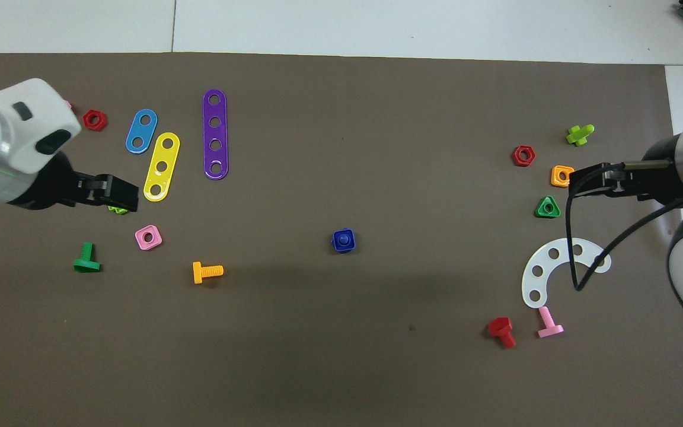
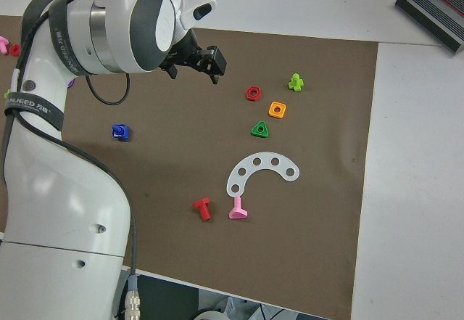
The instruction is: Unscrew and place screws in storage area
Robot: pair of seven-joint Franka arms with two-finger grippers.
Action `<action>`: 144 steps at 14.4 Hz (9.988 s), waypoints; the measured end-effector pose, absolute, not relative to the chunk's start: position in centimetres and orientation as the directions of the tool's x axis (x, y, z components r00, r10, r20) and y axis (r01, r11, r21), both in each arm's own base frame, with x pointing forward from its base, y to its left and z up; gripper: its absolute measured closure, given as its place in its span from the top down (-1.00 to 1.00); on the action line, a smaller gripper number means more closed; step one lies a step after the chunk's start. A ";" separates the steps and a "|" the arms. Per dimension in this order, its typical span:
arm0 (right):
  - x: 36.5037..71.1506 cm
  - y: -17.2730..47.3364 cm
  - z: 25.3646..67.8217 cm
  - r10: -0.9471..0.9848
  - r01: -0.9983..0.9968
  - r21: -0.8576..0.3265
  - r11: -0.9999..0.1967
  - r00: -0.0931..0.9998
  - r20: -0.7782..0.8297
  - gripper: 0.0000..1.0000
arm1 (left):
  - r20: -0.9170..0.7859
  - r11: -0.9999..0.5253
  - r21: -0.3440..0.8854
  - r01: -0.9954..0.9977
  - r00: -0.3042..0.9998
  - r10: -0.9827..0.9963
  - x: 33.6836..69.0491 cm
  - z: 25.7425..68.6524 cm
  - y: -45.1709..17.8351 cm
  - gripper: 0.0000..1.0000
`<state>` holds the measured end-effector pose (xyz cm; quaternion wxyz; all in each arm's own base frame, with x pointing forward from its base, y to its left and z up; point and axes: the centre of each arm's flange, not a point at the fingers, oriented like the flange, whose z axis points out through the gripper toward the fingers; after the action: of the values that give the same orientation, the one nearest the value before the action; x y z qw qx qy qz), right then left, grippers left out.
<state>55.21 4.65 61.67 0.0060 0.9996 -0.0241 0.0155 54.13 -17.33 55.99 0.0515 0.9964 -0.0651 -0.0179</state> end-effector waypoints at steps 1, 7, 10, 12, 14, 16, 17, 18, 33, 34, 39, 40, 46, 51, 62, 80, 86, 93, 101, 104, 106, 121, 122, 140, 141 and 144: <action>55.2 4.6 61.7 -0.049 -0.049 0.011 -0.999 0.998 0.031 1.00 | -0.025 -0.989 0.108 -0.103 0.994 -0.106 54.0 54.5 -20.3 0.89; 55.2 4.6 61.7 -0.049 -0.049 0.011 -0.999 0.998 0.031 1.00 | 0.032 -0.986 0.165 -0.023 0.999 -0.018 52.1 45.5 -32.3 0.75; 55.2 4.6 61.7 -0.049 -0.049 0.011 -0.999 0.998 0.031 1.00 | 0.055 -0.983 0.183 0.000 0.998 0.011 50.9 41.4 -35.4 0.75; 55.2 4.6 61.7 -0.049 -0.049 0.011 -0.999 0.998 0.031 1.00 | 0.061 -0.982 0.188 0.002 0.998 0.014 50.6 38.7 -37.5 0.75; 55.2 4.6 61.7 -0.049 -0.049 0.011 -0.999 0.998 0.031 1.00 | 0.053 -0.983 0.183 -0.005 0.999 0.005 49.8 35.7 -39.8 0.75; 55.2 4.6 61.7 -0.049 -0.049 0.011 -0.999 0.998 0.031 1.00 | 0.048 -0.984 0.177 -0.019 0.999 -0.011 49.0 33.4 -41.4 0.75; 55.2 4.6 61.7 -0.049 -0.049 0.011 -0.999 0.998 0.031 1.00 | 0.047 -0.985 0.173 -0.027 0.999 -0.019 48.7 32.9 -41.8 0.75; 55.2 4.6 61.7 -0.049 -0.049 0.011 -0.999 0.998 0.031 1.00 | 0.045 -0.985 0.170 -0.033 0.999 -0.026 48.5 32.5 -42.1 0.74; 55.2 4.5 61.7 -0.051 -0.051 0.011 -0.999 0.998 0.031 1.00 | 0.052 -0.985 0.154 -0.073 0.996 -0.066 47.3 31.4 -43.5 0.44; 55.2 4.5 61.7 -0.051 -0.052 0.011 -0.999 0.998 0.031 1.00 | 0.055 -0.986 0.151 -0.077 0.996 -0.069 47.4 31.1 -43.6 0.44; 55.2 4.5 61.7 -0.051 -0.052 0.011 -0.999 0.998 0.031 1.00 | 0.057 -0.986 0.144 -0.082 0.996 -0.074 47.4 30.7 -43.5 0.24; 55.2 4.5 61.7 -0.051 -0.051 0.011 -0.999 0.998 0.031 1.00 | 0.058 -0.986 0.143 -0.082 0.996 -0.074 47.4 30.8 -43.5 0.15; 55.2 4.6 61.7 -0.049 -0.049 0.011 -0.999 0.998 0.031 1.00 | 0.060 -0.987 0.143 -0.078 0.996 -0.070 47.6 30.9 -43.4 -0.03; 55.2 4.8 61.7 -0.046 -0.046 0.011 -0.999 0.998 0.031 1.00 | -0.012 -0.994 0.106 0.012 1.000 0.010 49.2 35.0 -43.9 -0.03; 55.0 12.5 57.7 -0.035 -0.034 -0.008 -0.999 0.996 0.076 0.95 | -0.070 -0.980 0.069 0.188 0.981 0.183 59.9 42.7 -24.8 -0.03; 54.6 36.9 35.3 0.009 0.018 -0.074 -0.997 0.992 0.124 0.74 | 0.038 -0.996 0.088 0.019 0.999 0.022 56.7 32.6 -14.9 0.97; 53.7 37.9 32.4 0.040 0.044 -0.045 -0.998 0.994 0.097 0.51 | -0.012 -0.997 0.078 -0.025 1.000 -0.026 59.0 36.5 -7.5 1.00; 52.5 38.3 31.2 0.057 0.059 -0.030 -0.998 0.996 0.075 0.08 | -0.050 -0.992 0.040 -0.119 0.991 -0.121 57.7 41.6 1.7 1.00; 52.6 38.2 31.8 0.054 0.057 -0.034 -0.998 0.995 0.085 -0.62 | -0.078 -0.990 0.019 -0.137 0.987 -0.138 54.9 55.2 1.8 1.00; 53.3 37.1 34.1 0.033 0.039 -0.049 -0.998 0.993 0.116 -0.62 | -0.076 -0.987 -0.031 -0.159 0.985 -0.156 53.5 57.8 1.4 1.00; 54.3 34.3 36.0 -0.013 -0.006 -0.055 -0.998 0.992 0.129 -0.62 | -0.067 -0.986 -0.038 -0.163 0.985 -0.160 52.9 59.3 1.2 1.00; 58.4 3.7 35.4 -0.118 -0.120 0.007 -0.993 0.985 0.125 -0.62 | -0.034 -0.988 -0.009 -0.153 0.988 -0.152 52.6 60.3 1.2 1.00; 58.7 2.6 34.8 -0.124 -0.126 0.006 -0.992 0.983 0.137 -0.62 | -0.033 -0.989 -0.007 -0.148 0.988 -0.148 52.6 60.4 1.4 1.00; 59.4 2.9 41.0 -0.117 -0.118 0.000 -0.993 0.978 0.173 0.98 | -0.026 -0.994 -0.008 -0.112 0.993 -0.111 58.4 65.6 3.5 1.00; 59.2 2.8 44.3 -0.119 -0.121 0.000 -0.993 0.976 0.183 0.98 | -0.025 -0.994 -0.008 -0.112 0.993 -0.111 58.8 65.6 3.5 1.00; 58.4 2.5 53.2 -0.129 -0.132 0.002 -0.991 0.973 0.190 0.99 | -0.024 -0.993 -0.007 -0.115 0.993 -0.114 58.4 65.7 3.4 1.00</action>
<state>58.38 2.47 53.18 0.0074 0.9933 -0.0657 0.0950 58.44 3.36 65.74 -0.0044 0.9983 -0.0573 -0.0120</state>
